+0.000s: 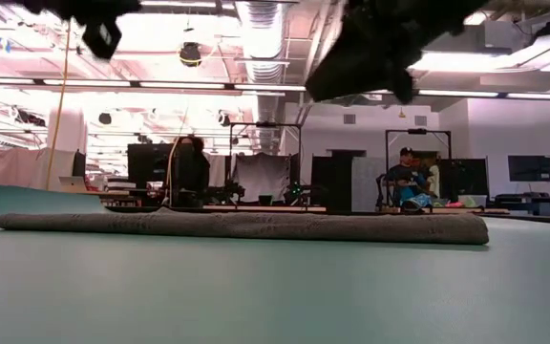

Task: Roll towel
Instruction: Fold the gray towel

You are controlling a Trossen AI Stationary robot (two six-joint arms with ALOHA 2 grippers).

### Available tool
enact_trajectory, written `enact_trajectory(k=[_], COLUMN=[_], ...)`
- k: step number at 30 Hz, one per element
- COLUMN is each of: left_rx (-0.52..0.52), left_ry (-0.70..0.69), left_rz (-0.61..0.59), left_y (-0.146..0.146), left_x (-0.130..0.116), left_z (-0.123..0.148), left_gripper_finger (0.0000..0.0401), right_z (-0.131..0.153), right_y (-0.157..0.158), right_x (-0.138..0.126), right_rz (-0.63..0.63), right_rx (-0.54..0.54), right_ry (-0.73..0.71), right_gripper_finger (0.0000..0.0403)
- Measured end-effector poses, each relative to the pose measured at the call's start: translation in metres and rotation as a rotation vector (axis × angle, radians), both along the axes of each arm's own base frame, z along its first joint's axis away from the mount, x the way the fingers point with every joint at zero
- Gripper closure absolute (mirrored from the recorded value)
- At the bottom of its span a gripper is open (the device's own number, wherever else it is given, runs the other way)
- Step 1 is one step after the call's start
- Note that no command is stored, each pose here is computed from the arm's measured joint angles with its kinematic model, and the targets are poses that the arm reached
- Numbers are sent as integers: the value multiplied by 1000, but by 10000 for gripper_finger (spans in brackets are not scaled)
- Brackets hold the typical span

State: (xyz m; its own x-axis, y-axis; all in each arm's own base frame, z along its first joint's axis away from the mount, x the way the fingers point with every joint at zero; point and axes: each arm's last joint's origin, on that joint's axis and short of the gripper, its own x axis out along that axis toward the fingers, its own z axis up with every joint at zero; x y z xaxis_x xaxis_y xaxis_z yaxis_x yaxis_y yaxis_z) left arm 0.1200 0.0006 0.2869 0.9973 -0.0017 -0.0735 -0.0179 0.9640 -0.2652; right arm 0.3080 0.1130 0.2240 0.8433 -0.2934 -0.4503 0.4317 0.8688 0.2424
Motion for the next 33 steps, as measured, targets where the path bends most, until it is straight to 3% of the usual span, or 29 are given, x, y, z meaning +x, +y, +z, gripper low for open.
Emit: enact_trajectory(k=[5, 12, 17, 24, 33], left_rx=[-144, -127, -114, -70, -69], left_ry=[20, 97, 131, 173, 305], left_rz=[-10, 39, 59, 134, 110], left_y=[-8, -19, -30, -40, -54], left_x=[2, 7, 14, 20, 27], left_z=[-47, -69, -84, -100, -120], left_gripper_finger=[401, 401, 401, 401, 401], right_z=[-23, -44, -57, -96, -126], right_y=[27, 36, 36, 43, 53], right_x=[-24, -66, -61, -46, -47], right_rz=[-134, -358, -383, -443, -513], right_rx=[35, 108, 109, 170, 268], right_ry=[80, 123, 105, 96, 80], right_gripper_finger=[390, 389, 396, 398, 400])
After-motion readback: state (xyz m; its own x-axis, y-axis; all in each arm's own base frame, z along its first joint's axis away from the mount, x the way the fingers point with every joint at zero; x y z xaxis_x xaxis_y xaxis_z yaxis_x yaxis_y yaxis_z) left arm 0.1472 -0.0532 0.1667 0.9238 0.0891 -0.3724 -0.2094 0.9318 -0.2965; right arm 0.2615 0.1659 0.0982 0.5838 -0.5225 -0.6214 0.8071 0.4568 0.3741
